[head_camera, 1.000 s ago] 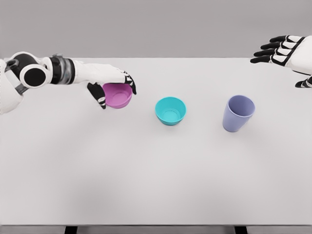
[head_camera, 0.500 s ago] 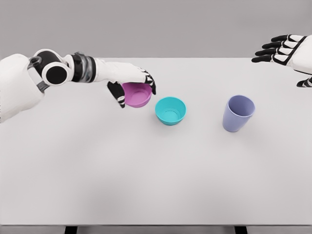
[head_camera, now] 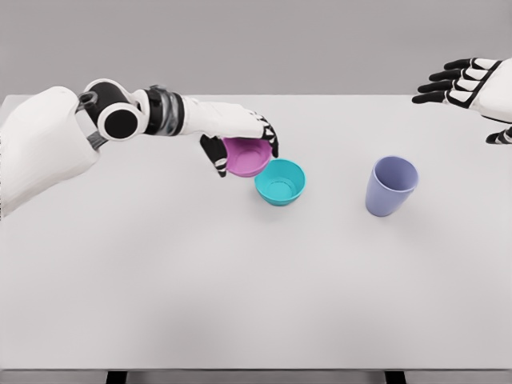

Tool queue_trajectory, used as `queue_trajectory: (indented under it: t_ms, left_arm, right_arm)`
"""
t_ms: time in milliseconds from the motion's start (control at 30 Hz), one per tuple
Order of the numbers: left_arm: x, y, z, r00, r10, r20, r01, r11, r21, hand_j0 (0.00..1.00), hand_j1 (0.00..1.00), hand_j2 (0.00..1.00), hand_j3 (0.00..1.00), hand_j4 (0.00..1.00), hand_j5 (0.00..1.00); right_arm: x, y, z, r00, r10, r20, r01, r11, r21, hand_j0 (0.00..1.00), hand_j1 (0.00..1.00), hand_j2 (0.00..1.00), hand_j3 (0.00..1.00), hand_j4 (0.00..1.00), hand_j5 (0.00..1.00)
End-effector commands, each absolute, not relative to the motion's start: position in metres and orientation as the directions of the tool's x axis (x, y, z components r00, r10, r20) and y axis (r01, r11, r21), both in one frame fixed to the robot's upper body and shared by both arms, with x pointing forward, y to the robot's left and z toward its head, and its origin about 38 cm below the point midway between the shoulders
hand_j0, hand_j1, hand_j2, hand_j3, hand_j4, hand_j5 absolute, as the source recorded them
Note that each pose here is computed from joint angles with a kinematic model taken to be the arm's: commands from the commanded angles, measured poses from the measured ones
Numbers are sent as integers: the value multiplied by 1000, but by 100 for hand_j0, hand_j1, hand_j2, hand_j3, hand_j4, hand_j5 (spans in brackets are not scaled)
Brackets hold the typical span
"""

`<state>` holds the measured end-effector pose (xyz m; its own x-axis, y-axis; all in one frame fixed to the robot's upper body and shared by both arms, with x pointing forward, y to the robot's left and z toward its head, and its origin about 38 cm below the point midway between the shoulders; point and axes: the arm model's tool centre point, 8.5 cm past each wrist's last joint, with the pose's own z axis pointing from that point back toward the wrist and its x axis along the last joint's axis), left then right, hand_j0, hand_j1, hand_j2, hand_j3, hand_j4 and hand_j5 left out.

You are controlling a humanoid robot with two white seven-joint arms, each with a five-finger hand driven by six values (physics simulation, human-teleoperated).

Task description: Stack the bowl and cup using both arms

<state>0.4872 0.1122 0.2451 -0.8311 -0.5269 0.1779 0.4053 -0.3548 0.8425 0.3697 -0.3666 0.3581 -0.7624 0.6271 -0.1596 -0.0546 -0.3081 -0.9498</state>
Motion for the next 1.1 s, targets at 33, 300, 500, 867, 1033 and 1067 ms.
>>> queue_trajectory:
  t_ms: [33, 300, 500, 867, 1033, 1067]
  left_arm:
    - [486, 105, 245, -836, -519, 178, 402, -357, 843, 72, 72, 72, 72, 72, 72]
    - [485, 80, 239, -852, -494, 173, 387, -372, 844, 72, 72, 72, 72, 72, 72]
    - [482, 70, 238, -863, -474, 174, 377, -376, 846, 72, 72, 72, 72, 72, 72]
    - [472, 61, 240, -882, -439, 173, 359, -385, 850, 73, 73, 73, 73, 73, 73]
    - [469, 60, 238, -884, -434, 176, 359, -387, 849, 73, 73, 73, 73, 73, 73]
    - [469, 60, 238, -884, -434, 176, 359, -387, 849, 73, 73, 73, 73, 73, 73]
  right_arm:
    - [370, -367, 359, -761, 629, -157, -55, -304, -951, 100, 100, 100, 100, 100, 100]
    - [369, -368, 360, -760, 630, -160, -54, -306, -950, 100, 100, 100, 100, 100, 100]
    - [371, -374, 363, -747, 645, -161, -57, -303, -951, 100, 100, 100, 100, 100, 100]
    - [368, -382, 367, -735, 656, -171, -70, -325, -943, 100, 100, 100, 100, 100, 100]
    - [375, -392, 363, -714, 684, -150, -89, -301, -950, 100, 100, 100, 100, 100, 100]
    - [375, -393, 364, -712, 685, -151, -88, -301, -949, 100, 100, 100, 100, 100, 100]
